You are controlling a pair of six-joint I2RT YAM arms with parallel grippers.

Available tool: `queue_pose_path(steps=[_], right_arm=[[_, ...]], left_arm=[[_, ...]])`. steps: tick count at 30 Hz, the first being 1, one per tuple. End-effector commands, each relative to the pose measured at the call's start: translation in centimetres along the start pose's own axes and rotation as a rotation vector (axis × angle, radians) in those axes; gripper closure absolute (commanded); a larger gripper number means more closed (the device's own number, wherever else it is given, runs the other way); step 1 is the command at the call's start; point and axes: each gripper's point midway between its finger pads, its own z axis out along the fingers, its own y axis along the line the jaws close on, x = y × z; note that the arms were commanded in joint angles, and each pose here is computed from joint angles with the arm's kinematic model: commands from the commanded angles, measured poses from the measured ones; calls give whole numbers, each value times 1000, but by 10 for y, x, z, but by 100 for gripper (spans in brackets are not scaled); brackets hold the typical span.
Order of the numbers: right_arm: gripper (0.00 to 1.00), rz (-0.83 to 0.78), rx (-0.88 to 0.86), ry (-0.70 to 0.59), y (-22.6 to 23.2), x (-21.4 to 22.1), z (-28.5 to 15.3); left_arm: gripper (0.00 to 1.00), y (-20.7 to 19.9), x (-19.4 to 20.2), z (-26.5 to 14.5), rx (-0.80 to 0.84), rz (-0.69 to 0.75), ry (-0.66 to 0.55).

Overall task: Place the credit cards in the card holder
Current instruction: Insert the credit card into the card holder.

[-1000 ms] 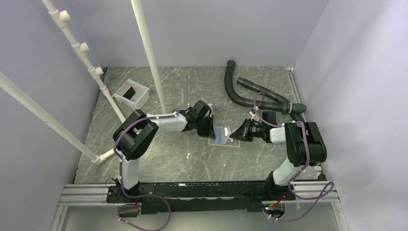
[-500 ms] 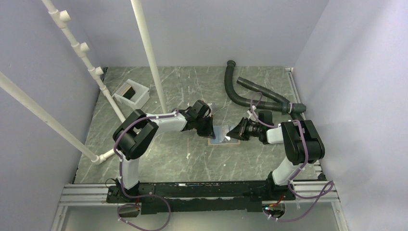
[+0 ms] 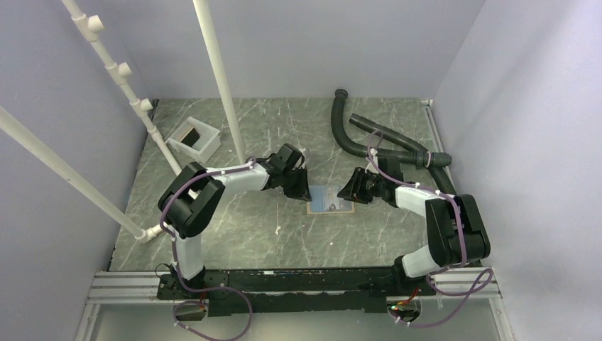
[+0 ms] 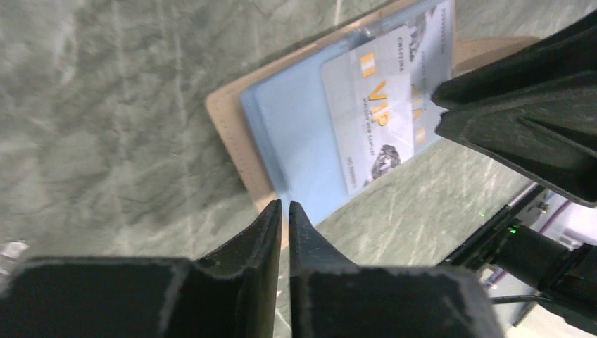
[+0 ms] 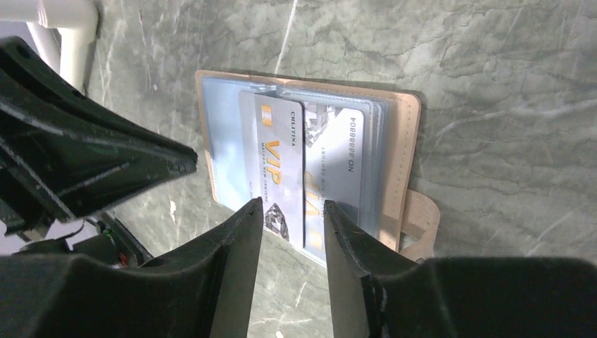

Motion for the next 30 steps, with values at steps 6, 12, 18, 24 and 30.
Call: queue_pose_path(steps=[6,12,18,24,30], right_arm=[[63,-77,54,44,-1,5,9],[65,-83,1,75,17,12,27],[65,-87,-155,103,62,18,40],[62,-180,-30,53,50,5,28],[51,-180,108,60,27,7,19]], left_arm=[[100,32,5,8,-118,-7,16],[100,37,15,18,-141,-2,43],[100,33,17,24,-132,0,53],[100,35,13,15,-159,23,42],[100,29,9,9,-147,41,38]])
